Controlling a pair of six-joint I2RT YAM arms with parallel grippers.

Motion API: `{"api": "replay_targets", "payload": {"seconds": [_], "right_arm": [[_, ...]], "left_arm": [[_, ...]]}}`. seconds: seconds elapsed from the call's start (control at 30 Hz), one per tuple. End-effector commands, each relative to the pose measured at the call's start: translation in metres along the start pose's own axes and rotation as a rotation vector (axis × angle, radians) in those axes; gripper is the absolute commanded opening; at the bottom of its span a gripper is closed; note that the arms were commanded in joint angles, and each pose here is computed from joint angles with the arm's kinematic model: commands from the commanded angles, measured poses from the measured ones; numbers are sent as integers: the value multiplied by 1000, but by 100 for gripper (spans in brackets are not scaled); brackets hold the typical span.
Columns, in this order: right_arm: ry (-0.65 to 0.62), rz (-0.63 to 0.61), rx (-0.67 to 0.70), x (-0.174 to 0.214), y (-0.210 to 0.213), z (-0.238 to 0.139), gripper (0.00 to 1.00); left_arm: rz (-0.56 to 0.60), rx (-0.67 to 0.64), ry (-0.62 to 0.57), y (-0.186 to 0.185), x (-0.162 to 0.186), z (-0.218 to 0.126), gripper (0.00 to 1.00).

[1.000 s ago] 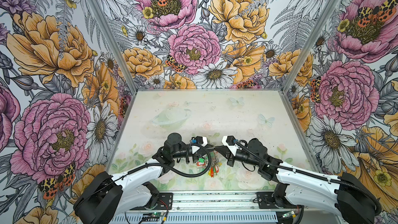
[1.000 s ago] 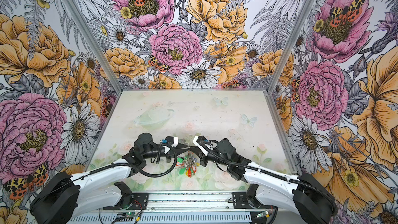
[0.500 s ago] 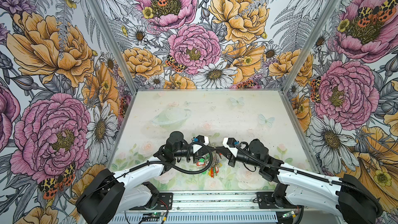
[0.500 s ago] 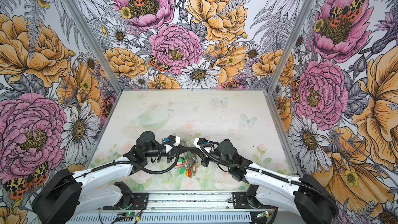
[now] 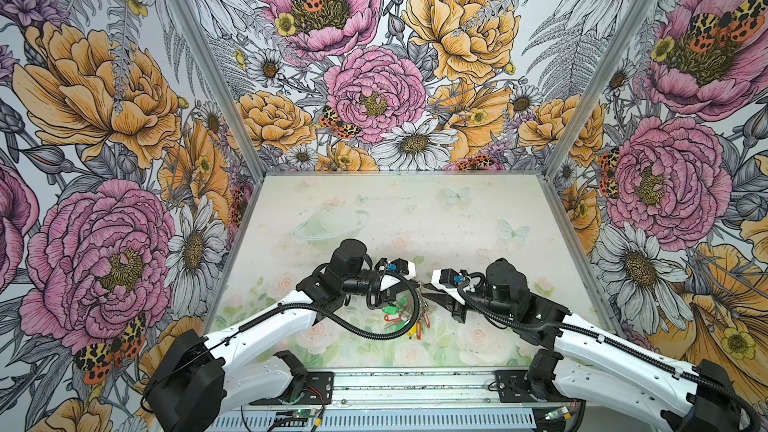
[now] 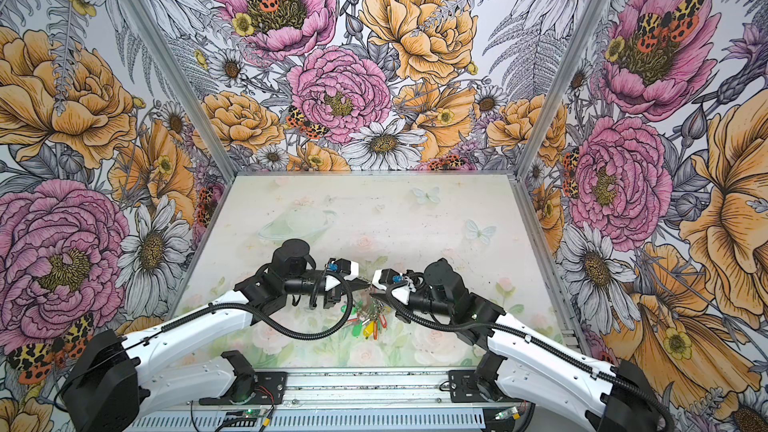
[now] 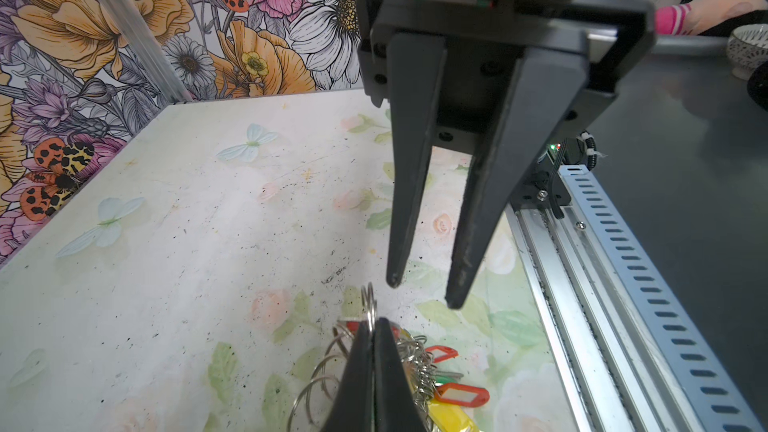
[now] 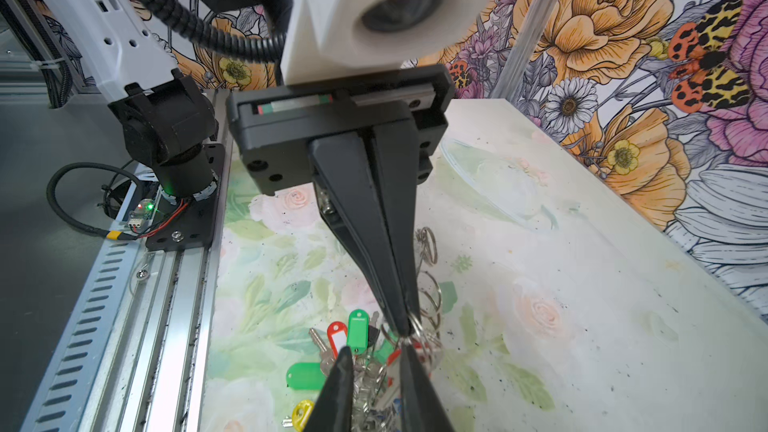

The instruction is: Put the keys on the keyring

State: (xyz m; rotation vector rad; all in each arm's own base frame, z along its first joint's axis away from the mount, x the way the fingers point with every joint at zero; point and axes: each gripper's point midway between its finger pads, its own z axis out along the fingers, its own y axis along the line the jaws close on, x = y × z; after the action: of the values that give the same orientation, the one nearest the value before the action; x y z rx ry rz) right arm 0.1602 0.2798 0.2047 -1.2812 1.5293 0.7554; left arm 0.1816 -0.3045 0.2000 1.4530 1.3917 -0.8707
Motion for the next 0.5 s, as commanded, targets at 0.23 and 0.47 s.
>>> {"api": "replay_targets", "payload": {"seconds": [0.23, 0.47], "right_arm": [[1, -3, -39, -6, 1, 1, 19], [18, 8, -48, -4, -2, 9, 19]], "left_arm": [[68, 58, -21, -11, -7, -3, 0], [71, 95, -35, -19, -7, -4, 0]]}}
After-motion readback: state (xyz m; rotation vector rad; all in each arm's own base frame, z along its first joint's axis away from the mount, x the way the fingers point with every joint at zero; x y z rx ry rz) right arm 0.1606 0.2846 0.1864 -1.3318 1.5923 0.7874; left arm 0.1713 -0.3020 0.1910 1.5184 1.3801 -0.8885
